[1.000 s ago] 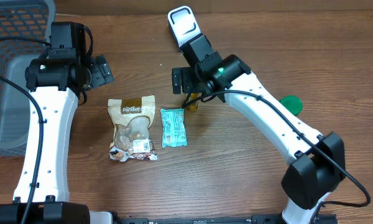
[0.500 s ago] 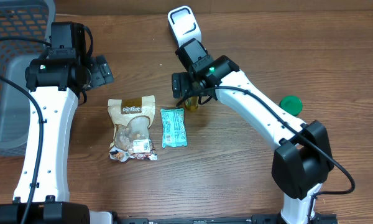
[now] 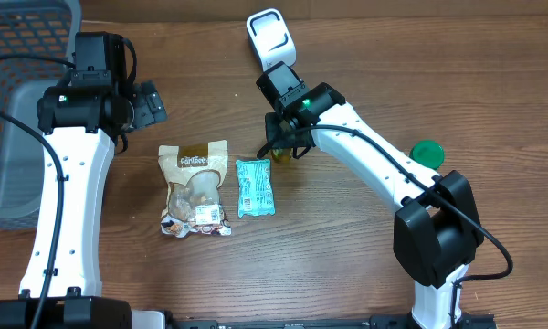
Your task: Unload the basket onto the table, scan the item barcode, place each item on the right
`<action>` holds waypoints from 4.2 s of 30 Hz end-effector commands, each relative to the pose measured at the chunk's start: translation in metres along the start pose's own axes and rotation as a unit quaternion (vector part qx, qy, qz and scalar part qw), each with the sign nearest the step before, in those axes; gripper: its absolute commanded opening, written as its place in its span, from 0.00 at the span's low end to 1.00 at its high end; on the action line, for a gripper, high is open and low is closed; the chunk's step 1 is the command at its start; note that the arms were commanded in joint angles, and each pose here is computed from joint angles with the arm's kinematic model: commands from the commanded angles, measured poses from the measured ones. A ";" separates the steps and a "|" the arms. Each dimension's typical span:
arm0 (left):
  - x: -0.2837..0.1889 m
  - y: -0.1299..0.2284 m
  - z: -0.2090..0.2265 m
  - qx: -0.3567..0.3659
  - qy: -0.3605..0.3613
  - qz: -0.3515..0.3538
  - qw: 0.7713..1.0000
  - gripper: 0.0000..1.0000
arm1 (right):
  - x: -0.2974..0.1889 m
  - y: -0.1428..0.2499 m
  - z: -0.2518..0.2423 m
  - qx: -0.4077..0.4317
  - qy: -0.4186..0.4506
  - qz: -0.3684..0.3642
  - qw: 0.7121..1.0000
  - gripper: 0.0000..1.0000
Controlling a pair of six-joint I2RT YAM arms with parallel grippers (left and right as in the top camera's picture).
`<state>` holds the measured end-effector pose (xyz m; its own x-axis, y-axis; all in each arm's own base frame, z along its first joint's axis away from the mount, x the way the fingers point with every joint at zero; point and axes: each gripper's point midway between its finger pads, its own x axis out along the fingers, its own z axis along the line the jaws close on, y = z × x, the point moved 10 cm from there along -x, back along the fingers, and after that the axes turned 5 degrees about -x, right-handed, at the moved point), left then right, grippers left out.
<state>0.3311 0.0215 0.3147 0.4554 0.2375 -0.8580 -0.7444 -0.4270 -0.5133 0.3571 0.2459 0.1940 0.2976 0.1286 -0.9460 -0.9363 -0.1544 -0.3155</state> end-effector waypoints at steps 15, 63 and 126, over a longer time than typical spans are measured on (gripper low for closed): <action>-0.002 -0.001 0.000 0.013 -0.002 -0.006 1.000 0.99 | -0.040 -0.001 -0.027 0.026 0.008 -0.005 1.000 0.25; -0.002 -0.001 0.000 0.013 -0.002 -0.006 1.000 0.99 | -0.041 0.007 -0.038 0.040 0.067 0.011 0.997 1.00; -0.002 -0.001 0.000 0.013 -0.002 -0.006 1.000 1.00 | -0.036 0.005 -0.039 0.043 0.065 0.005 0.997 0.66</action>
<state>0.3312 0.0215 0.3145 0.4550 0.2375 -0.8582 -0.7446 -0.4270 -0.5130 0.3510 0.2080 0.2072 0.2617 -0.0145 -0.9650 -0.9617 -0.0886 -0.2594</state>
